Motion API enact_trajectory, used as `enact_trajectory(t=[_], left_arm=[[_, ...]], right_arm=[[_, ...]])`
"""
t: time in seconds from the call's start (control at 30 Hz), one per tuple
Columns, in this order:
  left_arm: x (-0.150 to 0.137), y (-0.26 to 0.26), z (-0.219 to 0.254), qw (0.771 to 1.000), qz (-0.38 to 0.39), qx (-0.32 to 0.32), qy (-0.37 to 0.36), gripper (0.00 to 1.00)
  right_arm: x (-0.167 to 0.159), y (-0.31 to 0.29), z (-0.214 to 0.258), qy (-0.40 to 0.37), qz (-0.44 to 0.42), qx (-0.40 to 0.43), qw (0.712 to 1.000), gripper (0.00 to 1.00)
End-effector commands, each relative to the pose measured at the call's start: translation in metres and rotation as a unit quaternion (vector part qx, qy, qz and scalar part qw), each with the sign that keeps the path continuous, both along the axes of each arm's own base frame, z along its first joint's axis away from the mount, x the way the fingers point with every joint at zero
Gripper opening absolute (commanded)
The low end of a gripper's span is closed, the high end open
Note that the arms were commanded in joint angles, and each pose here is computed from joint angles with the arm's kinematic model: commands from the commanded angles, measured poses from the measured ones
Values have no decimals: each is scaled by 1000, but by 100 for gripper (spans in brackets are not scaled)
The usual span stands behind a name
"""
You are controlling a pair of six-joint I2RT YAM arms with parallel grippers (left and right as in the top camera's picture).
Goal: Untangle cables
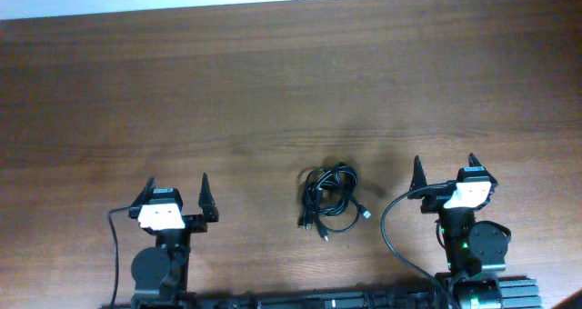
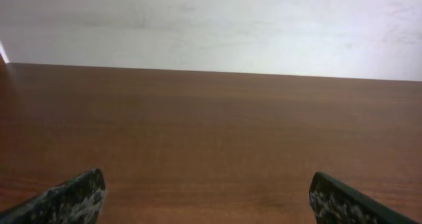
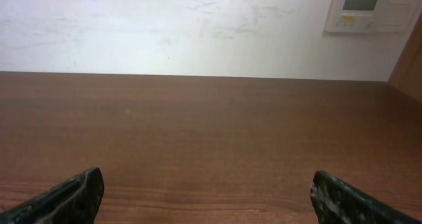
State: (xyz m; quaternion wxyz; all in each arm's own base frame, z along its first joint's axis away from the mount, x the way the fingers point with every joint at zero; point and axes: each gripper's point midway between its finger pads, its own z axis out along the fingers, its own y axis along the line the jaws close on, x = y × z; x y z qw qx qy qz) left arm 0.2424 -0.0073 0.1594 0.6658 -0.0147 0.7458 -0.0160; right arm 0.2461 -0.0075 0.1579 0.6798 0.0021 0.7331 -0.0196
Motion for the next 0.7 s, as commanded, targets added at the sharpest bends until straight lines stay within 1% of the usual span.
enact_trajectory(t=[0.0,0.1,0.33,0.5,0.67], left_arm=[[-6,4,30,1000,7,5,-23,99],[-11,4,41,999,5,27,-21,99],[-13,4,60,999,3,46,8,99],[-5,4,67,997,0,56,45,99],[10,1,67,992,-9,79,96,99]], right_arm=[[0,0,-2,1,-2,4,1000,99],[0,0,-2,2,-2,4,1000,99],[0,0,-2,2,-2,4,1000,99],[0,0,-2,1,-2,4,1000,99],[0,0,-2,2,-2,4,1000,99]])
